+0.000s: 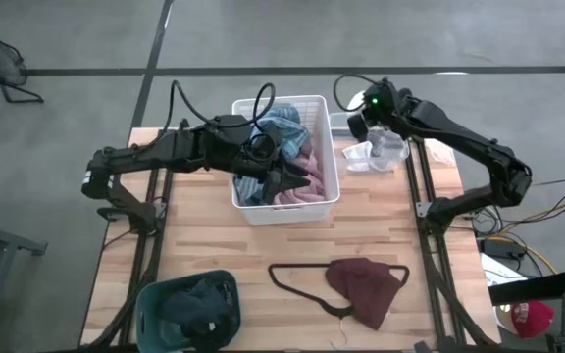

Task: Pick & Place Cloths
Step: Put the white sock into the transparent container, then put the red shirt into the green bin

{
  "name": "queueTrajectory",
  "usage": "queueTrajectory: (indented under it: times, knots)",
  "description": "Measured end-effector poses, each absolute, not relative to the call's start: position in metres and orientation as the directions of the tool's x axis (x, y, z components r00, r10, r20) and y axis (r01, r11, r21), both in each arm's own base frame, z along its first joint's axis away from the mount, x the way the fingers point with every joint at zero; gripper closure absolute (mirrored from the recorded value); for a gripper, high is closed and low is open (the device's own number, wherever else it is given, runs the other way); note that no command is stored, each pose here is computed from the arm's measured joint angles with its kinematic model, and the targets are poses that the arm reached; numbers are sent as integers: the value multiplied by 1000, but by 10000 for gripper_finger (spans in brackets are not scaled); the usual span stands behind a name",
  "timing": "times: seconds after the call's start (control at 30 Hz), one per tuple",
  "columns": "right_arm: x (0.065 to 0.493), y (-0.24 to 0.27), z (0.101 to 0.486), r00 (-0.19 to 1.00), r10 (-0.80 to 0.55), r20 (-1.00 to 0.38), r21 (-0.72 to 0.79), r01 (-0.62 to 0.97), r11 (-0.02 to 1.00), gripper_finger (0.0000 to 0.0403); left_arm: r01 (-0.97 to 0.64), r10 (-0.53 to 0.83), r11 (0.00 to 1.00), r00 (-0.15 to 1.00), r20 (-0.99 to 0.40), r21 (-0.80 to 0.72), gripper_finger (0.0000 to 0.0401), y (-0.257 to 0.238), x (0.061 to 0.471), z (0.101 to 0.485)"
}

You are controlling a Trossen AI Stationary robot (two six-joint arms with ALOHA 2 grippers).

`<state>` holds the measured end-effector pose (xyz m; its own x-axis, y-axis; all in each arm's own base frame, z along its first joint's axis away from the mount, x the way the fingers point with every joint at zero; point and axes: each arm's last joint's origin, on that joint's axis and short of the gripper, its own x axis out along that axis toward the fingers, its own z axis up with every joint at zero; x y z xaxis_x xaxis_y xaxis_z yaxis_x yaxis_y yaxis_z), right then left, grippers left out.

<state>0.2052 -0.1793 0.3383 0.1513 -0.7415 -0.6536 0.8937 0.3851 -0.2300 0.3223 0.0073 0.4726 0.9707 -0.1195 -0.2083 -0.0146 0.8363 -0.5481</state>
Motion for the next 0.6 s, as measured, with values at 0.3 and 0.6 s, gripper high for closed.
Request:
queueTrajectory:
  times: [0.3, 0.6]
  knots:
    - [205, -175, 310, 84, -536, -840, -188, 882, 432, 190, -32, -119, 836, 964, -239, -548, 227, 7, 322, 470]
    - [197, -140, 328, 245, -406, -880, -36, 819, 572, 147, -37, -110, 846, 964, -241, -532, 227, 8, 322, 469]
